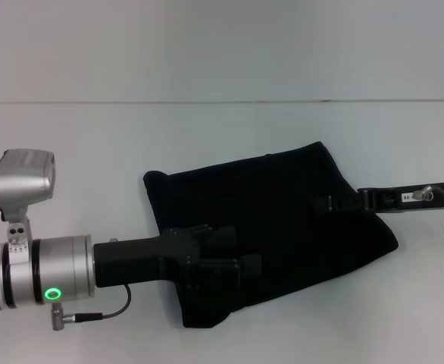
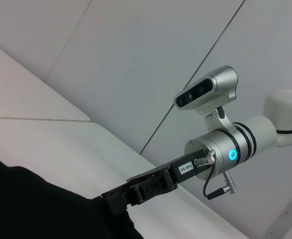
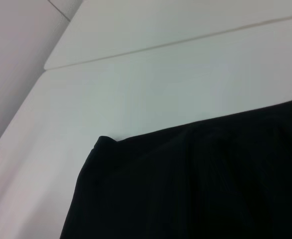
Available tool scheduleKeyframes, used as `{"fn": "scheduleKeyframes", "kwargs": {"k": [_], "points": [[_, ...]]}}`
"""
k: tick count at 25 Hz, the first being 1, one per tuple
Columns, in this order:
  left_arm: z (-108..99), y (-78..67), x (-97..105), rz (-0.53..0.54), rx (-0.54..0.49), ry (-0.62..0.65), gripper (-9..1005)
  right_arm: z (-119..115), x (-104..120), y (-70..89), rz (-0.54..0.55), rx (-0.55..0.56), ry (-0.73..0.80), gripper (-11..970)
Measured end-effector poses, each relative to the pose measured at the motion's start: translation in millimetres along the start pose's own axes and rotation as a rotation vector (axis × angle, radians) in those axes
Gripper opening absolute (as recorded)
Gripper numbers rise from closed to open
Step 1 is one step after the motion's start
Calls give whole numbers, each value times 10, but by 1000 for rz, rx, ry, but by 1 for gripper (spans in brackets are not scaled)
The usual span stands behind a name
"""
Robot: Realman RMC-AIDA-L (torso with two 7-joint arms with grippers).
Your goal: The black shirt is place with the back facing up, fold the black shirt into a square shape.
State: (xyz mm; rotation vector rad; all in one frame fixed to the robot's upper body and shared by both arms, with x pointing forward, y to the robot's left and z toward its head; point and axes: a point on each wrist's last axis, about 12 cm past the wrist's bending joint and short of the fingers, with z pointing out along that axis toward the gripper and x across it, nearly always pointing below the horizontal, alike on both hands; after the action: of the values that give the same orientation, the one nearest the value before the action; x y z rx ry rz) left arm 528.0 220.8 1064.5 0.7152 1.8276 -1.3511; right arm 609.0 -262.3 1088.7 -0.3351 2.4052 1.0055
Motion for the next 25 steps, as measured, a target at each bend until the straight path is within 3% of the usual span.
{"fn": "scheduleKeyframes", "kwargs": {"k": [2,11,25], "points": [[4,0,-2,1,1,1,949,-9,-4,-4,0,-2,-6,693],[12,-2,0,0,4,3,949,-60,-5,-42,24,-6,-34,887],[14,-1,-6,6,4,3,949,136,68,17,32,1,-3,917]]}}
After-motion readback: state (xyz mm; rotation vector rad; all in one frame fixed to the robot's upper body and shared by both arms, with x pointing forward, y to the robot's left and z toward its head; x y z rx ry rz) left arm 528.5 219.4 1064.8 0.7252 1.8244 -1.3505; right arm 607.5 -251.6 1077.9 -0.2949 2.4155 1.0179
